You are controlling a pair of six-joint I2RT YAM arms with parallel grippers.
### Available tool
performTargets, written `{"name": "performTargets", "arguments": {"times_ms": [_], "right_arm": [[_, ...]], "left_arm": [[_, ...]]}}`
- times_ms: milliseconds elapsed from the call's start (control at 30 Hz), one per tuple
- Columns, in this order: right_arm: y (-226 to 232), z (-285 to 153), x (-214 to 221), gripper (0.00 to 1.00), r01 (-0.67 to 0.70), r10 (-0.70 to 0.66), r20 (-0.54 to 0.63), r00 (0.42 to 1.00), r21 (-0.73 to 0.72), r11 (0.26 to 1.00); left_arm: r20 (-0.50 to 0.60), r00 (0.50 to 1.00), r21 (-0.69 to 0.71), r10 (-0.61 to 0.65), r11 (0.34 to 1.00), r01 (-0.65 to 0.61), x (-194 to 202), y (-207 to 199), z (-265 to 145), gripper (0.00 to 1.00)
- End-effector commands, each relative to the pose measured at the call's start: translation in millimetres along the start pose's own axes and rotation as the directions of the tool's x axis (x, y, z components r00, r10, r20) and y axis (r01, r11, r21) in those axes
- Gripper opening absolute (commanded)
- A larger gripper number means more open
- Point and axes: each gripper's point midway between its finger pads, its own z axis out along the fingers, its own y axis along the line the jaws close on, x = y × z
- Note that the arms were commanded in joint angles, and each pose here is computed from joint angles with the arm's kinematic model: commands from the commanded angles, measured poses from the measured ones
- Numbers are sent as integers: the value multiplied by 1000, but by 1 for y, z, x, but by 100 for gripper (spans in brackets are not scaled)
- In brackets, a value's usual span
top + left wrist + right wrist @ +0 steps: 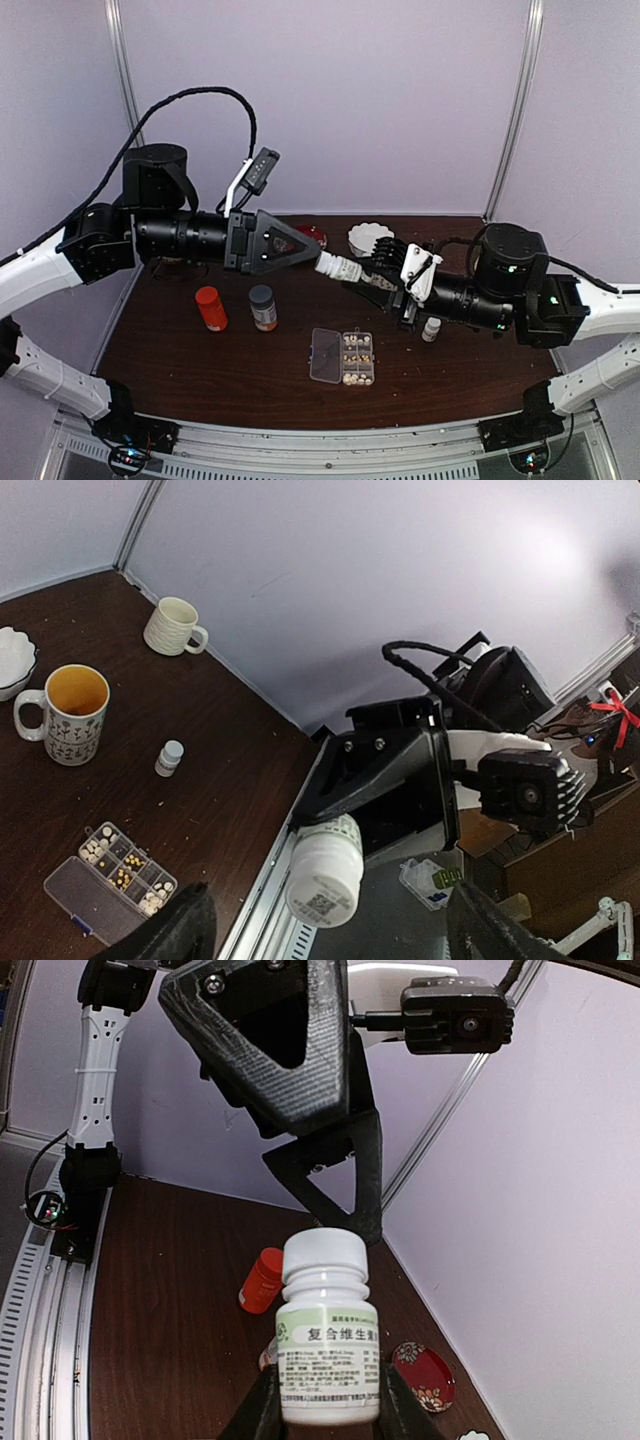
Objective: Sort the pills into containers
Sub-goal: Screw the lid of the pill bottle onto the pill bottle.
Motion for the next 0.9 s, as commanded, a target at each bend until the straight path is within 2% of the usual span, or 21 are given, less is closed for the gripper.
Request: {"name": "performTargets", "arguments": {"times_ms": [0, 400, 567, 867], "right_arm": [[-9, 3, -11, 0, 25, -25, 5, 1000, 41, 999], [-6, 12, -8, 0, 34, -34, -2, 999, 42, 999], [-6, 13, -6, 0, 35, -34, -8, 999, 44, 998], [-6, 14, -4, 0, 29, -29, -14, 999, 50, 998]], "left_arm": [[-22, 999, 12, -24, 1000, 24, -1, -3, 1, 80], [-55, 998, 25, -39, 999, 40, 6, -3, 7, 61], [-58, 998, 27, -38, 999, 39, 7, -3, 7, 46], [-80, 996, 26, -44, 999, 46, 12, 0, 11, 43]]}}
